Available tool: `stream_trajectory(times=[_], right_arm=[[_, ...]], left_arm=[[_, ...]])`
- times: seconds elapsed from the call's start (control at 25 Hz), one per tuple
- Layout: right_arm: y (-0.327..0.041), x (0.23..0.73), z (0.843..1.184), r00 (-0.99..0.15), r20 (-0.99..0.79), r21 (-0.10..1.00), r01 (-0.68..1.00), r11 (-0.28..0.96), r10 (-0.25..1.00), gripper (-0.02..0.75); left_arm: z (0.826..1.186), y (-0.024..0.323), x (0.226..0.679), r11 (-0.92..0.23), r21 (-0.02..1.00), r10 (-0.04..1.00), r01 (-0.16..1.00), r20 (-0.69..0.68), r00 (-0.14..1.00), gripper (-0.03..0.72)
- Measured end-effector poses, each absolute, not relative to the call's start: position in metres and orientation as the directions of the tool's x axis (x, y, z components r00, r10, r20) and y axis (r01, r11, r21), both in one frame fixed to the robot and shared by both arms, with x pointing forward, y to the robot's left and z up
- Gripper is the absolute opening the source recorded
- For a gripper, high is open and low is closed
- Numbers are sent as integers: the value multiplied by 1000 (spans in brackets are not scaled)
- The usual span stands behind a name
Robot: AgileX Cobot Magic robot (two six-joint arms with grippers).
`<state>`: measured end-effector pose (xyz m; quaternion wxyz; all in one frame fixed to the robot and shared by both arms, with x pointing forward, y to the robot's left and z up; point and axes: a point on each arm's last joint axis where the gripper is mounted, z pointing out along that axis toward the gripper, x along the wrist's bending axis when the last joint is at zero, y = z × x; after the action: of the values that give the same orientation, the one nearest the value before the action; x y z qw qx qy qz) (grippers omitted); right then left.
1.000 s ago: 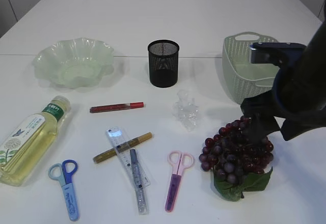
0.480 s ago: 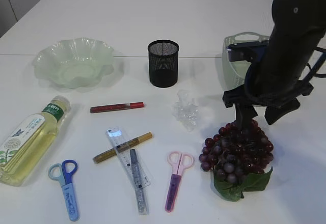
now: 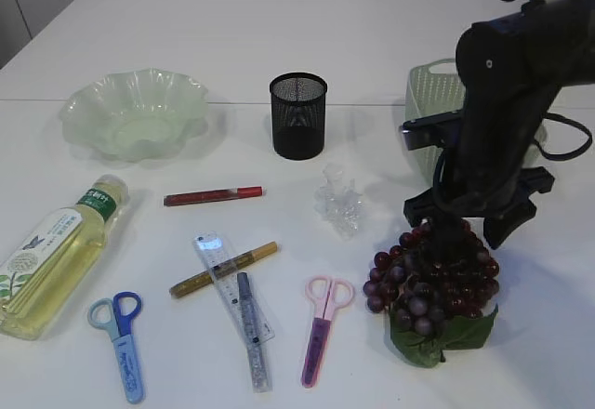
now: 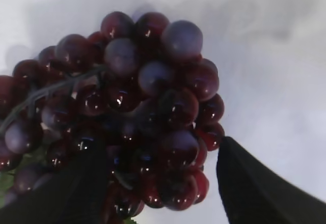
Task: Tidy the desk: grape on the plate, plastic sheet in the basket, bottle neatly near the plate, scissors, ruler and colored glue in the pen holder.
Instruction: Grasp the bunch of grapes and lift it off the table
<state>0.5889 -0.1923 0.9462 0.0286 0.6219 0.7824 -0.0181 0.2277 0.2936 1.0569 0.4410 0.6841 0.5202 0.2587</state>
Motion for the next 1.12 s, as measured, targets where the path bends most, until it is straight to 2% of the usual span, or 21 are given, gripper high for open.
stream_trajectory(times=[0.92, 1.04, 1.12], right_arm=[[-189, 596, 907, -221, -63, -62, 974, 218, 973, 511], [-188, 596, 907, -218, -58, -58, 975, 215, 974, 466], [-188, 597, 907, -217, -56, -53, 975, 214, 975, 392]], left_arm=[[1057, 294, 228, -55, 871, 941, 489, -119, 317, 435], [1057, 294, 228, -55, 871, 941, 489, -119, 317, 435], [1057, 294, 228, -55, 871, 941, 489, -119, 317, 435]])
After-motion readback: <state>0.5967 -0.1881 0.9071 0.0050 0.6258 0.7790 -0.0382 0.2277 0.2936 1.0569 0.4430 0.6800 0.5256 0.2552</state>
